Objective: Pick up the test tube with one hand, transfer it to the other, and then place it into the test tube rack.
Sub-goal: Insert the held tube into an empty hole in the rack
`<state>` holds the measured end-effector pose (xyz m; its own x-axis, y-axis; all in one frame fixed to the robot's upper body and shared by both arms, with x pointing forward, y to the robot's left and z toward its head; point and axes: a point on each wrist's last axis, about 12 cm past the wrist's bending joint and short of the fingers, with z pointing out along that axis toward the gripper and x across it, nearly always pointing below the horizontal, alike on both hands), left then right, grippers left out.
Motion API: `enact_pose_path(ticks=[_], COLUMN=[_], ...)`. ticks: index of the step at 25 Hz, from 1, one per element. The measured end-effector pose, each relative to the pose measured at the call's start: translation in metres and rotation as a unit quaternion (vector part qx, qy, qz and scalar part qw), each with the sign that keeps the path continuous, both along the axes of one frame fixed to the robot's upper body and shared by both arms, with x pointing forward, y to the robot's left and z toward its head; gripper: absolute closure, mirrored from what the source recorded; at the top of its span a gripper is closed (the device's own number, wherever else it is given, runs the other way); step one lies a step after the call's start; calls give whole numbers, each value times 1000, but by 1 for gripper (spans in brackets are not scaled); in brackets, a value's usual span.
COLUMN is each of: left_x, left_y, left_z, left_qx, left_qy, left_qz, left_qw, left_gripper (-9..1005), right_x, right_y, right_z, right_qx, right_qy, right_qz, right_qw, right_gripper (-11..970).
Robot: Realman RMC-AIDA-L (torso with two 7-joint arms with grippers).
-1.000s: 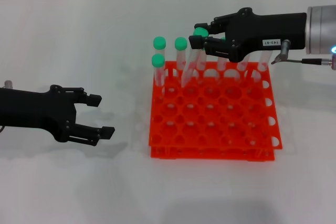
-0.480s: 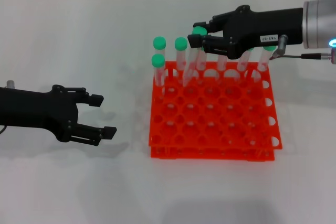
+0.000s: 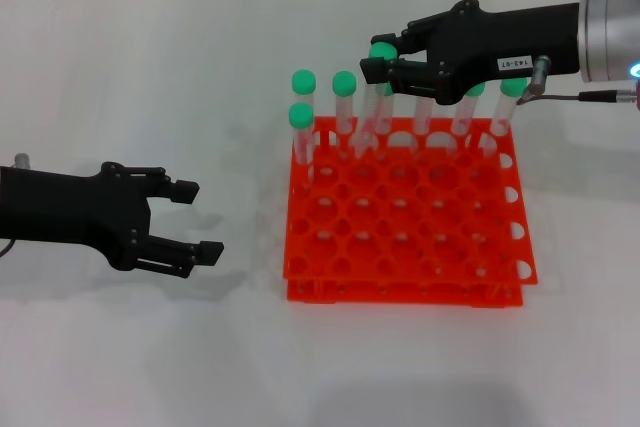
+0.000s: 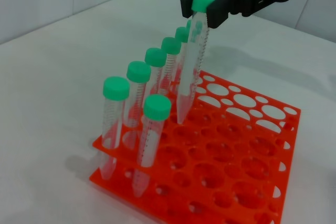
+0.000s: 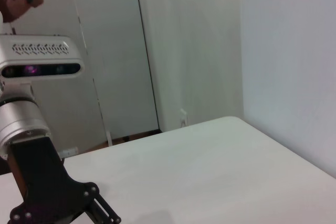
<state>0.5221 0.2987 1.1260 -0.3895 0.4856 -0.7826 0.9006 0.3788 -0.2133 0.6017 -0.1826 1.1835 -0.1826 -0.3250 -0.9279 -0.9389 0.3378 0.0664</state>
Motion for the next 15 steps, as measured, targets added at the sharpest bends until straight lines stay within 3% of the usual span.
enact_pose_path(ticks=[15], left_x=[2], left_y=[-2], left_z=[0], left_qx=[0], left_qy=[-3], left_qz=[-5], left_qw=[1000], left_gripper=[112], right_x=[2], right_y=[3], right_z=[-1], right_qx=[-4], right_qy=[-4], right_qz=[-8], right_qw=[1000], right_gripper=[645])
